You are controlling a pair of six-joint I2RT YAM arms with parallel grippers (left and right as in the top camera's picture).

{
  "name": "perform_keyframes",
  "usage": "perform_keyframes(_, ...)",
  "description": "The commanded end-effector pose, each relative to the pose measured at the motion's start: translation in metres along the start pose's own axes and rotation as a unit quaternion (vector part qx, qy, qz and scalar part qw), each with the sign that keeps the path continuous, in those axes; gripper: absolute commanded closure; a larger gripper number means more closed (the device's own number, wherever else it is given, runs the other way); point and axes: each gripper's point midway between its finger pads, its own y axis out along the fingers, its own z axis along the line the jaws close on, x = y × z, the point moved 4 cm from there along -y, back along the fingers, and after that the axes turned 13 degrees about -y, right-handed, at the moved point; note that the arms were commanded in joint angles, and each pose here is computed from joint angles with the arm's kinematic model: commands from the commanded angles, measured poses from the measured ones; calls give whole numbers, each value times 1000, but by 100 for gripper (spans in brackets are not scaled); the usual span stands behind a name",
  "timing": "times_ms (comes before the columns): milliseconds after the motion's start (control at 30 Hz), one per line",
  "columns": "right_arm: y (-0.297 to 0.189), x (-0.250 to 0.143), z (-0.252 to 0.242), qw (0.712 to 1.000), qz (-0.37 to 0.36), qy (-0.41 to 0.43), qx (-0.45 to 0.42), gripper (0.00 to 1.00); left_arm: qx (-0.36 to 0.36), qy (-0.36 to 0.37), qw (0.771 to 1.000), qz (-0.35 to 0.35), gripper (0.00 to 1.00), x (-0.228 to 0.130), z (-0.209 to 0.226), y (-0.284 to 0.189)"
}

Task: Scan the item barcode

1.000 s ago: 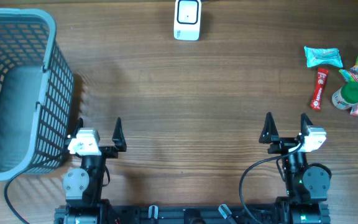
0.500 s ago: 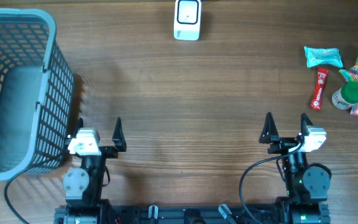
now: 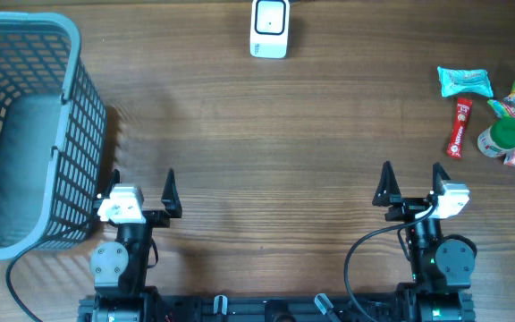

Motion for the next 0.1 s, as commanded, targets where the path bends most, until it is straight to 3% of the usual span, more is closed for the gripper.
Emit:
perform_keyframes(0,0,1,3,1000,-5,2,12,0,-4,-7,1000,1,0,-3,0,1)
perform_keyframes(67,0,1,3,1000,-5,2,12,0,-4,-7,1000,1,0,-3,0,1)
